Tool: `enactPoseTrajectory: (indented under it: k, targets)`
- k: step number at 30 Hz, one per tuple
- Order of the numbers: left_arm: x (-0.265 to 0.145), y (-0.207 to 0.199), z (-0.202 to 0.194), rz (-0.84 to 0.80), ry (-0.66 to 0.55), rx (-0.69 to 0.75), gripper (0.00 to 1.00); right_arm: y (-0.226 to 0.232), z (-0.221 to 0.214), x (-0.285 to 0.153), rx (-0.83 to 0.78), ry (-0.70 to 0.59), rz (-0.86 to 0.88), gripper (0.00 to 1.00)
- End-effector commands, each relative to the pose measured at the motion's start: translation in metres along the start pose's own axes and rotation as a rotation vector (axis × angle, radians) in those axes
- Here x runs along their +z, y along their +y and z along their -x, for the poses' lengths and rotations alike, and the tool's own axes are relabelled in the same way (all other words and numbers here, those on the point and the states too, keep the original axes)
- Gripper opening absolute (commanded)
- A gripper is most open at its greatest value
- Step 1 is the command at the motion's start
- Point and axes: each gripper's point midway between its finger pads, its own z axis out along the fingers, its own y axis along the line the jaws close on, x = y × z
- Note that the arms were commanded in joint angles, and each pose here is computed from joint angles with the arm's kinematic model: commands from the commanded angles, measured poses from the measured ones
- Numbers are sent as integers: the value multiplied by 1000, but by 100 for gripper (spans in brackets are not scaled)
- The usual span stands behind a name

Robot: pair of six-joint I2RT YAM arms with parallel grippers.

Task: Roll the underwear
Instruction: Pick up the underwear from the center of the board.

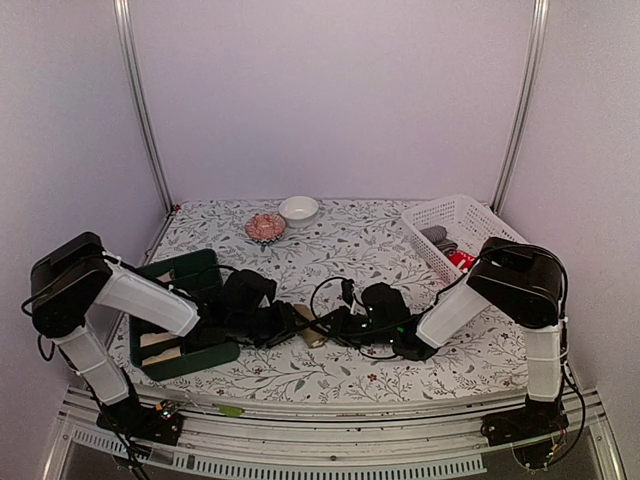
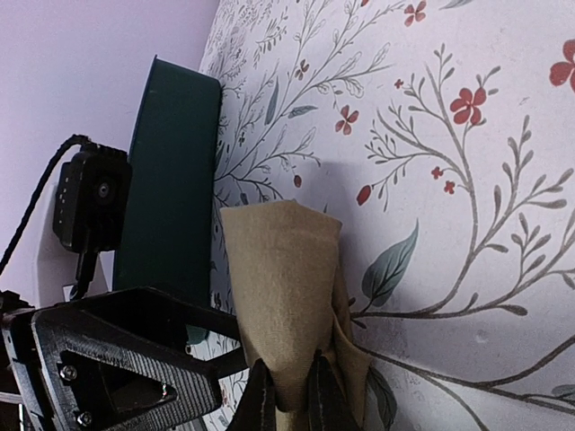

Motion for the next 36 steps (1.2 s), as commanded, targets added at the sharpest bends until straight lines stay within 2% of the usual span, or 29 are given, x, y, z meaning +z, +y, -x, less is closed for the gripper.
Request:
enactPoseTrajectory:
  k: [1,15,28,31,36]
  targets:
    - [4,-1,14,-48,-32,-80,49,-49,-21,0,33,40,-129,0]
    - [23,17,5,-18,12,-154,49,-53,-37,8,90,99,-77,0]
    - [30,17,17,-46,-27,-207,45,-54,-48,9,142,130,-6,0]
    - [33,14,17,-56,-19,-204,41,-57,-50,8,165,129,0,0]
    - [31,11,19,-78,-31,-203,28,-59,-54,8,186,140,15,0]
